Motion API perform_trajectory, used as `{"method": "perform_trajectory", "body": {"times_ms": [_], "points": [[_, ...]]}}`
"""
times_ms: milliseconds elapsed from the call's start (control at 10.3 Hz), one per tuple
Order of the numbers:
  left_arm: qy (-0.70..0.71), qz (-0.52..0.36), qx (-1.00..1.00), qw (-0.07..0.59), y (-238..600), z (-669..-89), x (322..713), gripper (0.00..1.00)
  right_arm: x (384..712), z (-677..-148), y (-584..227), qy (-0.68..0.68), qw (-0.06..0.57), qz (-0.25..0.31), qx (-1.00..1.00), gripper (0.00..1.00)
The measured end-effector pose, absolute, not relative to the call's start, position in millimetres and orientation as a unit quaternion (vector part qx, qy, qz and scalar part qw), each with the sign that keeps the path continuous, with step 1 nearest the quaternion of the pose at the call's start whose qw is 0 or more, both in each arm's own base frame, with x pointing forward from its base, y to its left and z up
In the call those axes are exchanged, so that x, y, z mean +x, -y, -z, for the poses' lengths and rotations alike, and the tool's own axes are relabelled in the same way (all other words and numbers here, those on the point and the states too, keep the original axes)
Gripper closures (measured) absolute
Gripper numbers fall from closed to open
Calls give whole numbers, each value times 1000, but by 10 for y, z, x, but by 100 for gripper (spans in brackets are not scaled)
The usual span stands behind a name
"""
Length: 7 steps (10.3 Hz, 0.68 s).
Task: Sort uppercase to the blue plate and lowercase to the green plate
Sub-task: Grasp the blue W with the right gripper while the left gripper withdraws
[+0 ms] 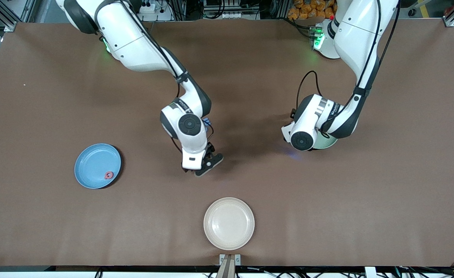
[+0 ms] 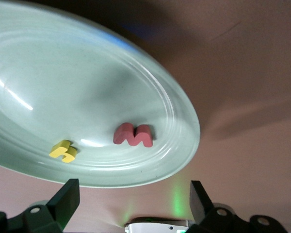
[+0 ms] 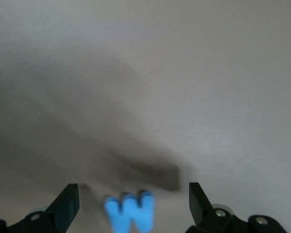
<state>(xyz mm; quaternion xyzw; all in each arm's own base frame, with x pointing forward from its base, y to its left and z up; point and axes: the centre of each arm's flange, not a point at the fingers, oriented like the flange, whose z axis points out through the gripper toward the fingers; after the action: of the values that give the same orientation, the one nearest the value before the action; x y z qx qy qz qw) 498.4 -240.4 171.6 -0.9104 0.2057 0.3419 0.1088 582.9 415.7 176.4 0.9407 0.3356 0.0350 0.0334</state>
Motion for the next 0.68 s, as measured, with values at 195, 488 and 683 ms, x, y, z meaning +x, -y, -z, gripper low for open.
{"method": "perform_trajectory", "body": {"times_ms": [195,488,683], "points": [[-194,-339,-915,101,2345,-1748,5049,0,5777,-1700,-4154,-346,31,-33,937,0],[-158,-327,-931,49,2381,-1911,5226,0,5805,-1693,-4093,-360,13,-34,932,0],[-132,-314,-940,19,2406,-2058,5365,0,5811,-1693,-4078,-361,13,-33,932,0]]}}
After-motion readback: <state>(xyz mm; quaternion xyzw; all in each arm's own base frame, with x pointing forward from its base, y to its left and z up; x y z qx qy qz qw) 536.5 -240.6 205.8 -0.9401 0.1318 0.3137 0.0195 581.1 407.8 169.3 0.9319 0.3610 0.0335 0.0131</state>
